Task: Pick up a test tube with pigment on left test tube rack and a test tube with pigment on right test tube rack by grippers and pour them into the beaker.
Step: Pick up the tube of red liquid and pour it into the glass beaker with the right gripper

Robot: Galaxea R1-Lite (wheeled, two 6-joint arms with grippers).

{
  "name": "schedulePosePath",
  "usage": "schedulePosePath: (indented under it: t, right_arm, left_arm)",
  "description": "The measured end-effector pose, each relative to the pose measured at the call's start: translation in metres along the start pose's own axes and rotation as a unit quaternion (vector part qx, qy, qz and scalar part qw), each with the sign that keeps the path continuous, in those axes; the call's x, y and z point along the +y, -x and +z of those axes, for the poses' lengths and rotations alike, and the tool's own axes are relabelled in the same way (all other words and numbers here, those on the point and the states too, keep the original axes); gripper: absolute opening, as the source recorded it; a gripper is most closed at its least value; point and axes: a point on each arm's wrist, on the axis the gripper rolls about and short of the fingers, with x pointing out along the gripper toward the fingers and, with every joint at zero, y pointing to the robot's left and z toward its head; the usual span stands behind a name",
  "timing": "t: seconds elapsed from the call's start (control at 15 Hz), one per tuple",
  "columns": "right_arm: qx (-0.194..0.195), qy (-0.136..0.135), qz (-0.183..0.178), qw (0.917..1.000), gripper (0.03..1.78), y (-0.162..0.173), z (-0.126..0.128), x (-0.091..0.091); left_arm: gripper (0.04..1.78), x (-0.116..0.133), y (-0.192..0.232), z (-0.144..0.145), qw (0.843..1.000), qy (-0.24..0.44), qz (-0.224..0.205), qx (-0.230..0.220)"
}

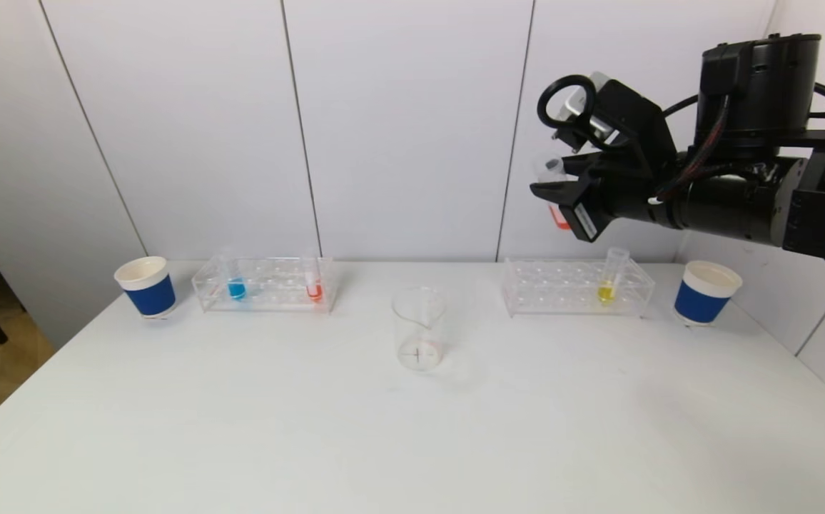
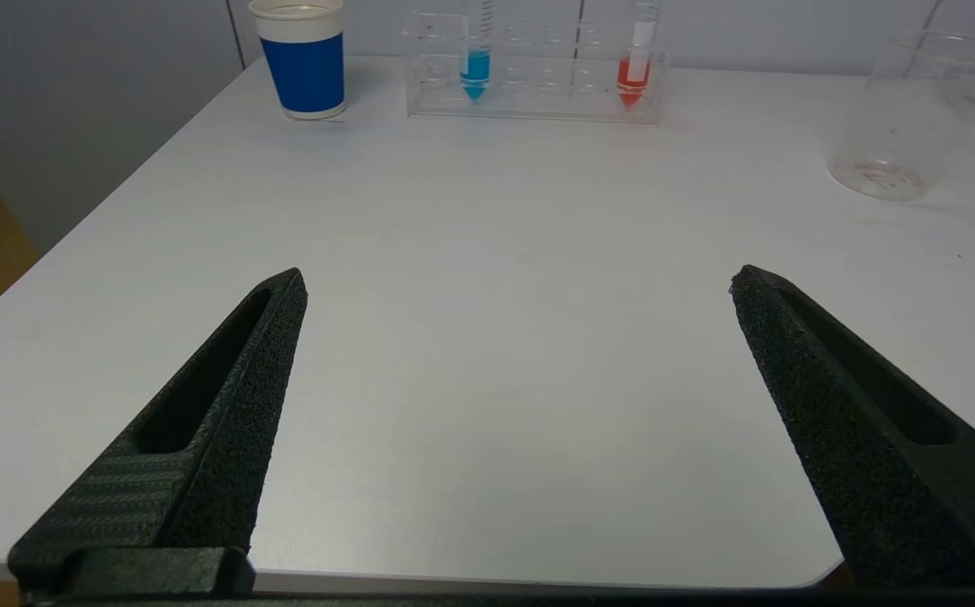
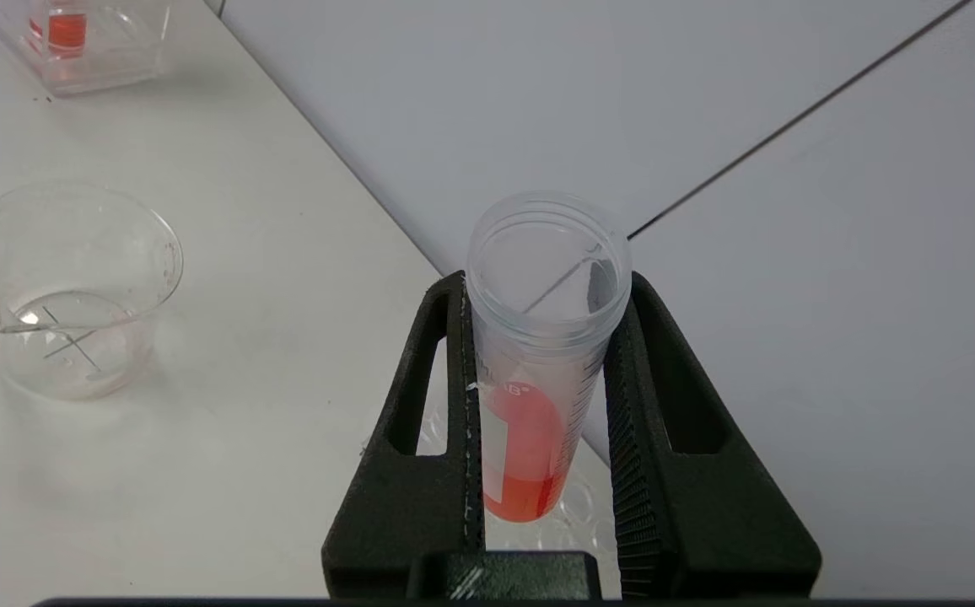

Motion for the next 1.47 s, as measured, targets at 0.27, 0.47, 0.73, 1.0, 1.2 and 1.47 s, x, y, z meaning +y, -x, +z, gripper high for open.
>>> schedulePosePath:
  t: [0.27,0.47,0.73,1.0,1.2,1.47]
  right_arm:
    - [-0.008,0.018,0.023,0.9995,0.48,-0.01,-0.008,-0.001]
    - [-0.017,0.033,0.047,0.9982,0.48,-0.017,-0.016,0.0]
    - [-0.039,0.069,0.044,0.9959,0.48,-0.025,-0.024,0.0]
    - [-0.046,0.113,0.042,0.9916,0.48,-0.04,-0.037,0.005]
    - [-0.043,0.139,0.051,0.9881,0.48,-0.046,-0.043,0.008]
    - [-0.047,0.146,0.067,0.9859,0.48,-0.053,-0.039,0.022]
  left_arm:
    - [1.76,0.0,0.0,0.0,1.0,0.0,0.0,0.0]
    - [1.76,0.0,0.0,0.0,1.0,0.0,0.0,0.0]
    - [1.76,0.0,0.0,0.0,1.0,0.0,0.0,0.0]
    - [1.76,0.0,0.0,0.0,1.0,0.0,0.0,0.0]
    - [1.76,0.0,0.0,0.0,1.0,0.0,0.0,0.0]
    - [1.76,0.0,0.0,0.0,1.0,0.0,0.0,0.0]
